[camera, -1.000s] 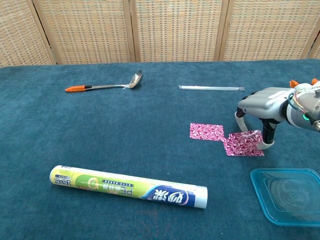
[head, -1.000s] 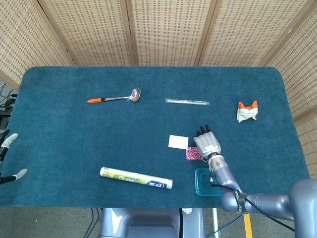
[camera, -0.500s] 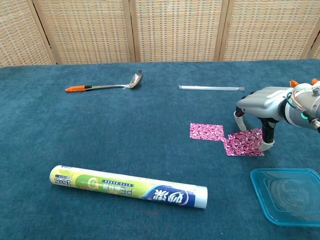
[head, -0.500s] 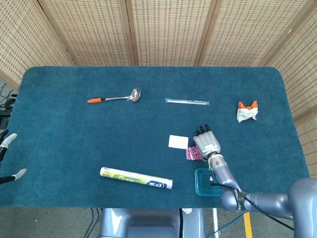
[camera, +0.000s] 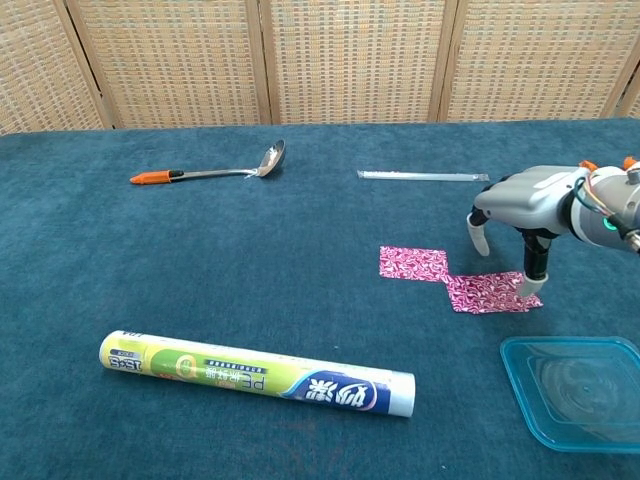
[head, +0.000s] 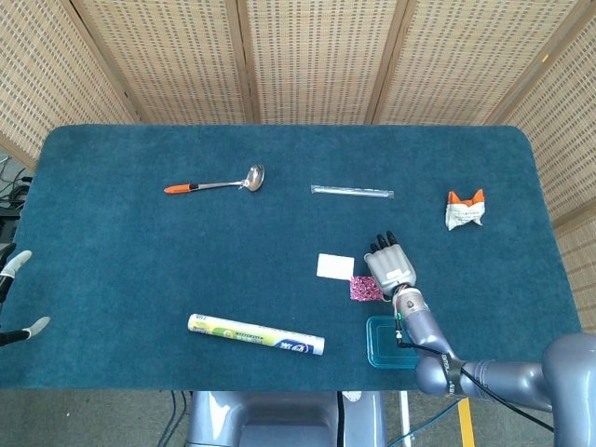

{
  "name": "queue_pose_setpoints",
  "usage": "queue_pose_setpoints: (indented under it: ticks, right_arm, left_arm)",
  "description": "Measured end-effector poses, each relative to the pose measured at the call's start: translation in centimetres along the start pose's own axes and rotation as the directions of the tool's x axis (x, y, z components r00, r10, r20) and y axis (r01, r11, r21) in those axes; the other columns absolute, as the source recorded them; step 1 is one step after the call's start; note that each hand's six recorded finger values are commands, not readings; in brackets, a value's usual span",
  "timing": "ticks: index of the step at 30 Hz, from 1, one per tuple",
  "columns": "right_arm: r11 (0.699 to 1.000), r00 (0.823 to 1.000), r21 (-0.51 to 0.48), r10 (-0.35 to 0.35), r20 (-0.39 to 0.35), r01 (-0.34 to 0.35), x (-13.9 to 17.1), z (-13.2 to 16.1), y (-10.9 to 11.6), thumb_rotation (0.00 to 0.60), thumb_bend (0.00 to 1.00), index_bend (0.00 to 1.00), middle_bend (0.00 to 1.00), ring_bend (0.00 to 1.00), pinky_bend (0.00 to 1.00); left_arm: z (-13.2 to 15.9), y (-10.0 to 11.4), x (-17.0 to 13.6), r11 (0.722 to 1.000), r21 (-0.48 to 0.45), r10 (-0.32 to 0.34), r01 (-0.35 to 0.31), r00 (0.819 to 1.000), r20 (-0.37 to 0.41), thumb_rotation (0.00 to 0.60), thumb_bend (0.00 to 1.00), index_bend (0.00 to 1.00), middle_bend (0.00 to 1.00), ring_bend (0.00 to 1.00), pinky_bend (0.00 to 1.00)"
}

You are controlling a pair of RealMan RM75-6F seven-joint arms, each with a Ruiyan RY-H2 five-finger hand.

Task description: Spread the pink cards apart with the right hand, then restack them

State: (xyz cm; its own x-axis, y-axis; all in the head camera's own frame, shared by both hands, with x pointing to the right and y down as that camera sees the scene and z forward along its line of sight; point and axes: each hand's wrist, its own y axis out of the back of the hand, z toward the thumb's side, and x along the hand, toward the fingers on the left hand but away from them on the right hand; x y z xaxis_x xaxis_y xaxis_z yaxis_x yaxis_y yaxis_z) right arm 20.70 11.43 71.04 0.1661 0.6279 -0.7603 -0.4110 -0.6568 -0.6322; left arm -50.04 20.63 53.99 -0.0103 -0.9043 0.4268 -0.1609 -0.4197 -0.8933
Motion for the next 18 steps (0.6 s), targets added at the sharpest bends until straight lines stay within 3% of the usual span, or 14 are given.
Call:
queue_pose_setpoints:
  ticks: [18]
  right_arm:
    - [0.998,0.997,-0.046,-0.048,-0.054,0.046,-1.2,4.0,3.0,0.600,0.15,0.36,0.18,0.00,0.00]
  left_arm:
    - [-0.3,0.0,0.0,1.000,0.000,-0.001,0.001,1.000,-0.009,0.600,0.14,0.08,0.00,0.00,0.00]
